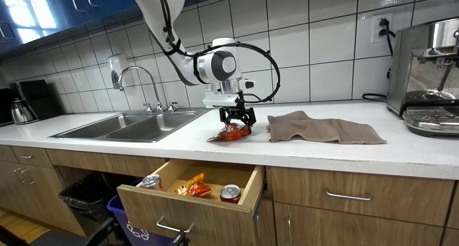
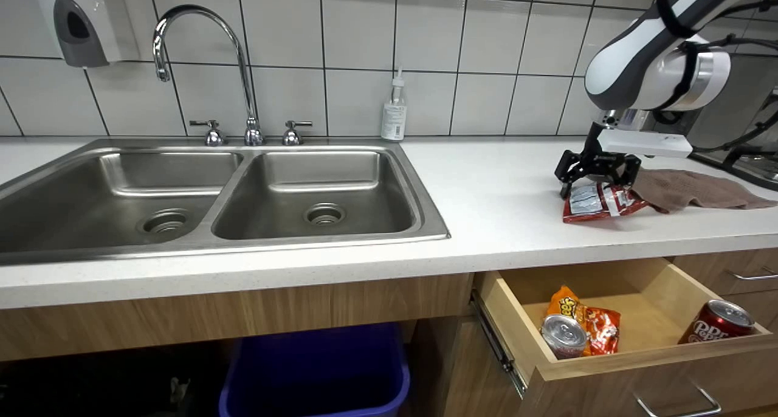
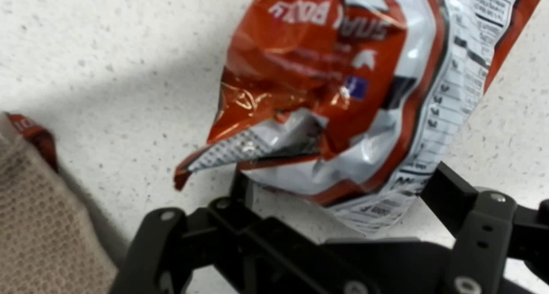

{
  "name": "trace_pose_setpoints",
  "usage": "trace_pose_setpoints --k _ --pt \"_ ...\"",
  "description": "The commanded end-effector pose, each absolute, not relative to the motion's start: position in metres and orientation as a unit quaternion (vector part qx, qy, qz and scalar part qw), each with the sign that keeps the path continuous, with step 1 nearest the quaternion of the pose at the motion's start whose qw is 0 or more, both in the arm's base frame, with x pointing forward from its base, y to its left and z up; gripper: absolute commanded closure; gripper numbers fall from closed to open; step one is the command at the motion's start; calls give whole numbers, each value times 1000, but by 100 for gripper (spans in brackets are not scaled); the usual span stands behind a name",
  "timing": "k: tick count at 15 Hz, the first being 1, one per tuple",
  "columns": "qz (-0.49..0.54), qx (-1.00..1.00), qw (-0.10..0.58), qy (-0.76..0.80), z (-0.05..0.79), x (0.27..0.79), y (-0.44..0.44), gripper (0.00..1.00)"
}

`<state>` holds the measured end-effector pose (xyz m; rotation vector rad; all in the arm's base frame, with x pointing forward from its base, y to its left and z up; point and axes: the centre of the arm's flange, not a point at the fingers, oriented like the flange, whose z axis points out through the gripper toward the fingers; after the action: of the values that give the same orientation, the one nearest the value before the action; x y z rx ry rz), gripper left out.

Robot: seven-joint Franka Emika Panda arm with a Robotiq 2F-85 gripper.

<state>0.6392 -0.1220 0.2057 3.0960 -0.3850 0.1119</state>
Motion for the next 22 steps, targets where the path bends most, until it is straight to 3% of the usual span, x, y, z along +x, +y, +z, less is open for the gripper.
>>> trace_pose_setpoints --k 1,22 --pt "40 990 9 -132 217 606 -109 0" --pt "45 991 6 -124 222 496 -75 0"
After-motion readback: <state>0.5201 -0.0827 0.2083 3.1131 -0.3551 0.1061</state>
